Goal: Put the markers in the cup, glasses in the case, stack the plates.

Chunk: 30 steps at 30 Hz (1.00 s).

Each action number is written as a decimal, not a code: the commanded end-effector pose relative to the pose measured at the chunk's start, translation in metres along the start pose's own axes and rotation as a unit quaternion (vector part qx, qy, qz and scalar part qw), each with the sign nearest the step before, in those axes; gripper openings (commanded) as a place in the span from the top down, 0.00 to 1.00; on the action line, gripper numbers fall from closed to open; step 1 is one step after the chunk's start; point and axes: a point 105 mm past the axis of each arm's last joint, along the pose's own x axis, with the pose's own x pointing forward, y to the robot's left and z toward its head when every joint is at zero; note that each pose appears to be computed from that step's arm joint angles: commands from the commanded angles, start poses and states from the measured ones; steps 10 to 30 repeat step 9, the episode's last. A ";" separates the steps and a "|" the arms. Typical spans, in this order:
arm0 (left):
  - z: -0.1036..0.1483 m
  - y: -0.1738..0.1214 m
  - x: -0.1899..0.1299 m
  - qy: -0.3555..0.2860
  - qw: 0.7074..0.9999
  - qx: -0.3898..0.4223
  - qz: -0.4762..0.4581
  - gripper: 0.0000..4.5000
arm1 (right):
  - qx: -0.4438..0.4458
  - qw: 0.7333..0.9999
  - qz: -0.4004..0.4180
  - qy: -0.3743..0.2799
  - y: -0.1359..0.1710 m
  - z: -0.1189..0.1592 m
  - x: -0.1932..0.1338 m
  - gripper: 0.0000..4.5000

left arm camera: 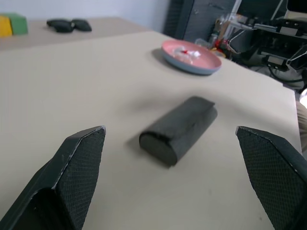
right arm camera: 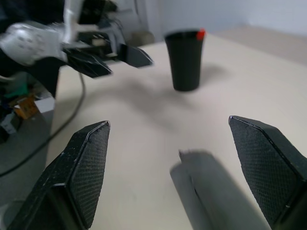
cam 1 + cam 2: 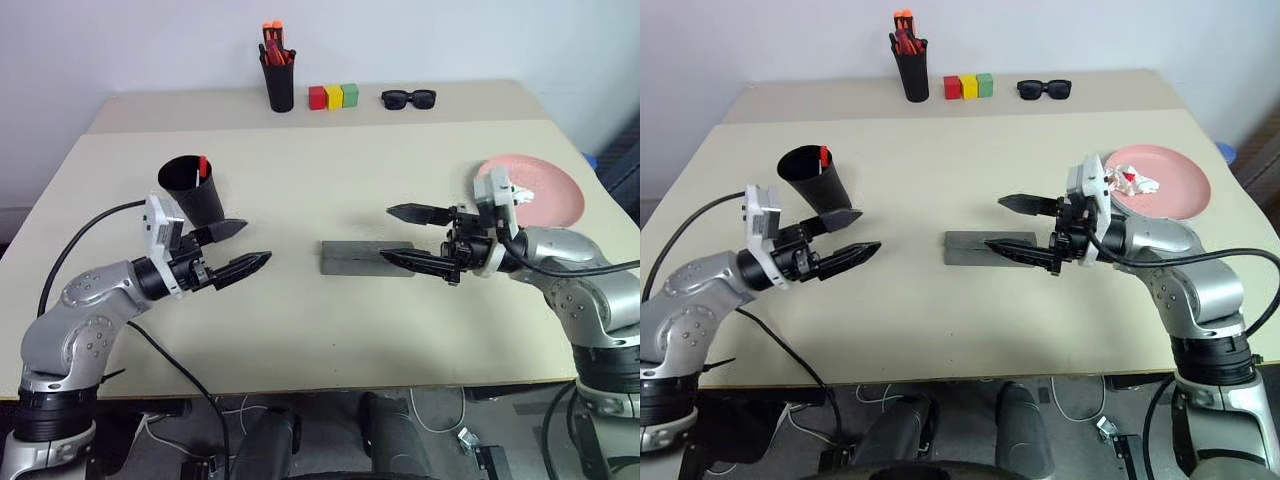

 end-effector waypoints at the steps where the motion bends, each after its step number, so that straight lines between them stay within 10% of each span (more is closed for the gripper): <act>1: 0.010 0.002 -0.017 -0.011 0.999 0.030 0.004 0.00 | -0.031 1.000 -0.005 -0.001 0.010 0.013 -0.003 0.11; 30: 0.011 0.002 -0.014 -0.032 0.999 0.035 0.020 0.00 | -0.032 0.999 -0.021 0.026 0.005 0.010 -0.011 0.11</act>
